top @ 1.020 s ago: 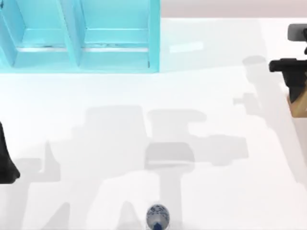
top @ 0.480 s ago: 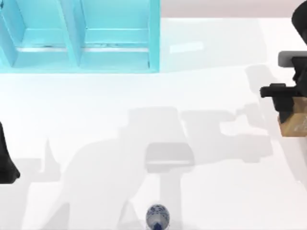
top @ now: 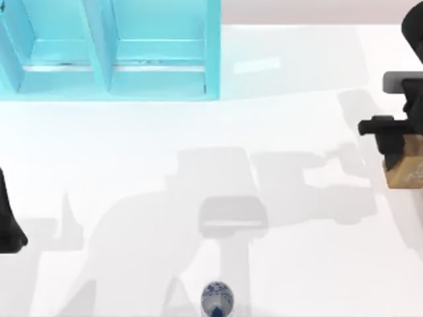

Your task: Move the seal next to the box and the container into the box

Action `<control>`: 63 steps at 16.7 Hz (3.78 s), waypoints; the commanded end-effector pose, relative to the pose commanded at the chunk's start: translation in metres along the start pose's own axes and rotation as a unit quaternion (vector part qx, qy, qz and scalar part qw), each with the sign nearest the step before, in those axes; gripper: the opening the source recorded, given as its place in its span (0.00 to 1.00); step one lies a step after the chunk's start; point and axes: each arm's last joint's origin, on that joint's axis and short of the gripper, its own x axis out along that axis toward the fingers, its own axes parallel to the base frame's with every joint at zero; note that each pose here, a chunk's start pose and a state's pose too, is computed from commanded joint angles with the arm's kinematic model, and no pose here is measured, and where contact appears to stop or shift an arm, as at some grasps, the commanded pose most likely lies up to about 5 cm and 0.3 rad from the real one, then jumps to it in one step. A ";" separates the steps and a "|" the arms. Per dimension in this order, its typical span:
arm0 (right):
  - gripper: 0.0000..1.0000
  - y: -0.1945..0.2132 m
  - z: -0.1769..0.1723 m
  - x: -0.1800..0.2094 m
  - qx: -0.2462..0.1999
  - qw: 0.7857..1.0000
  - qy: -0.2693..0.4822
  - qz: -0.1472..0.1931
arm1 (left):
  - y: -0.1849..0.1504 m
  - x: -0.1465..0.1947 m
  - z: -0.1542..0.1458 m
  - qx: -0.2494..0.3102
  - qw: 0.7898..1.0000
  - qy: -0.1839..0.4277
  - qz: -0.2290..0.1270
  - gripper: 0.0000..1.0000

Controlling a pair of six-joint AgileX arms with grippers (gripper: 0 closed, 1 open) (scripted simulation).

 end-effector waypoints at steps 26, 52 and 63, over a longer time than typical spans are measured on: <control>1.00 0.001 0.003 -0.080 0.001 1.000 0.003 0.000 | 0.000 0.000 0.000 0.000 1.000 0.000 0.000 1.00; 1.00 0.243 -0.181 -0.030 -0.001 1.000 0.001 -0.001 | 0.000 0.000 0.000 0.000 1.000 0.000 0.000 1.00; 1.00 0.245 -0.180 0.020 -0.001 1.000 0.000 0.000 | 0.000 0.000 0.000 0.000 1.000 0.000 0.000 1.00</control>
